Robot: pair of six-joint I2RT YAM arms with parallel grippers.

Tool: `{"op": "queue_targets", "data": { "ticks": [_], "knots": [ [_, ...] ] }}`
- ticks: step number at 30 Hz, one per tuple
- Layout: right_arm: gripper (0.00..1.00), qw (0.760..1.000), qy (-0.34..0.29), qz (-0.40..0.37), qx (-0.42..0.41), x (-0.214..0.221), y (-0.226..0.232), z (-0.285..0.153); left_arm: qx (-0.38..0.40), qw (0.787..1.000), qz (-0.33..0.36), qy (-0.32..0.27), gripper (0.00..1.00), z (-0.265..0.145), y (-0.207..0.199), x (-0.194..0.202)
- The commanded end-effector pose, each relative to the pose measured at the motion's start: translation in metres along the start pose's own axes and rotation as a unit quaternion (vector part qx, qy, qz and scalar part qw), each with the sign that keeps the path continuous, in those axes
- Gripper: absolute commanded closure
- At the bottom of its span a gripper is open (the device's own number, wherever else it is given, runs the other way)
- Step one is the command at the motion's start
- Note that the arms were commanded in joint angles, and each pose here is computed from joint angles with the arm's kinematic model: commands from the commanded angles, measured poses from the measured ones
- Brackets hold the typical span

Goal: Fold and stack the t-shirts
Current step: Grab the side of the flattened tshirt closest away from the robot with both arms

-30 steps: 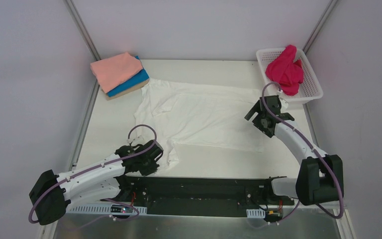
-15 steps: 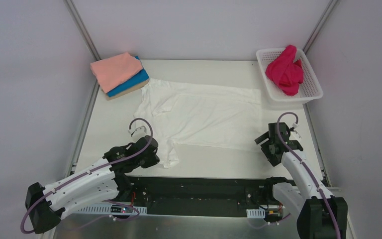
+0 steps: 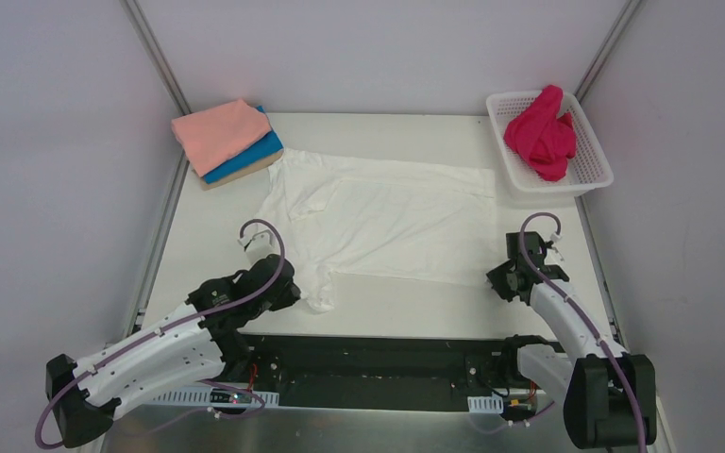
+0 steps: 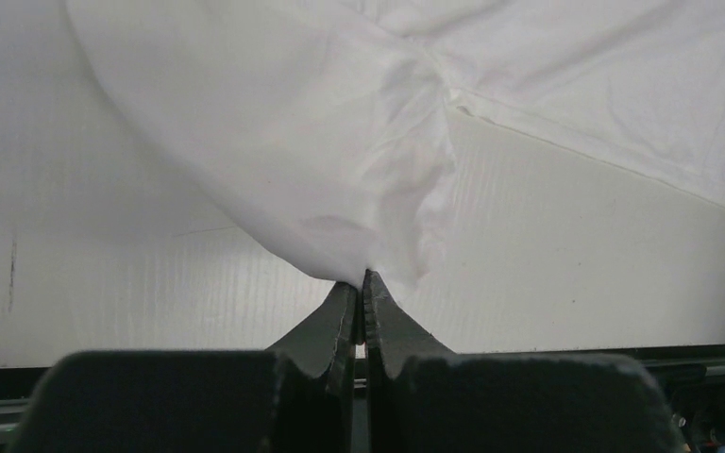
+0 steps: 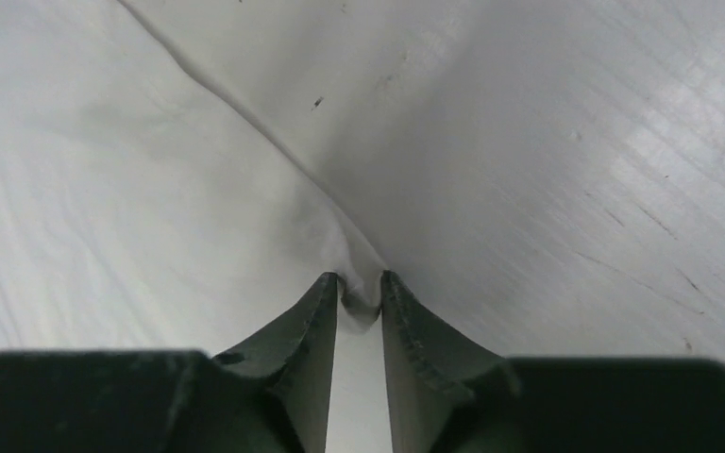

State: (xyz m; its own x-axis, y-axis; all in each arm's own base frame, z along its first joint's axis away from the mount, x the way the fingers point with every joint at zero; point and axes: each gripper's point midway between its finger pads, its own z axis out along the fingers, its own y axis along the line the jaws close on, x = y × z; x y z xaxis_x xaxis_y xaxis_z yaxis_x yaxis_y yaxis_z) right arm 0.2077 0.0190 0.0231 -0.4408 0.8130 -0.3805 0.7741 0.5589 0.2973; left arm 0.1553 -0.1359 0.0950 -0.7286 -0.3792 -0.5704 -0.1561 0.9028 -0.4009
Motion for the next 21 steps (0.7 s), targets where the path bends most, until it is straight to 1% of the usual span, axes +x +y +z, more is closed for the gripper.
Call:
{"op": "queue_targets", "data": {
  "ticks": [1, 3, 4, 5, 12, 15, 17, 19, 21],
  "knots": [
    [0.79, 1.0, 0.007, 0.006, -0.012, 0.002, 0.006, 0.004, 0.006, 0.998, 0.004, -0.062, 1.0, -0.008, -0.013, -0.035],
    [0.86, 1.0, 0.0, 0.0, -0.012, -0.001, 0.007, 0.003, 0.014, 0.997, 0.006, -0.077, 1.0, -0.011, -0.016, -0.042],
    [0.95, 1.0, -0.004, -0.002, -0.012, -0.004, 0.007, 0.002, 0.019, 0.996, 0.007, -0.086, 1.0, -0.011, -0.019, -0.046],
    [1.0, 1.0, -0.008, -0.005, -0.014, -0.006, 0.009, 0.002, 0.025, 0.995, 0.01, -0.092, 1.0, -0.011, -0.022, -0.049],
    [1.0, 0.998, -0.014, -0.039, -0.047, -0.02, 0.034, -0.012, 0.08, 0.985, 0.033, -0.151, 1.0, -0.016, -0.064, -0.088],
    [1.0, 0.997, -0.014, -0.047, -0.058, -0.026, 0.046, -0.017, 0.078, 0.983, 0.047, -0.158, 1.0, -0.013, -0.077, -0.105],
    [1.0, 0.997, -0.017, -0.051, -0.062, -0.032, 0.054, -0.02, 0.065, 0.984, 0.051, -0.16, 1.0, -0.007, -0.079, -0.118],
    [1.0, 0.996, -0.022, -0.055, -0.066, -0.038, 0.062, -0.024, 0.058, 0.985, 0.043, -0.158, 1.0, 0.0, -0.079, -0.132],
    [1.0, 0.996, -0.026, -0.059, -0.067, -0.044, 0.068, -0.026, 0.066, 0.985, 0.03, -0.158, 1.0, 0.006, -0.082, -0.146]
  ]
}}
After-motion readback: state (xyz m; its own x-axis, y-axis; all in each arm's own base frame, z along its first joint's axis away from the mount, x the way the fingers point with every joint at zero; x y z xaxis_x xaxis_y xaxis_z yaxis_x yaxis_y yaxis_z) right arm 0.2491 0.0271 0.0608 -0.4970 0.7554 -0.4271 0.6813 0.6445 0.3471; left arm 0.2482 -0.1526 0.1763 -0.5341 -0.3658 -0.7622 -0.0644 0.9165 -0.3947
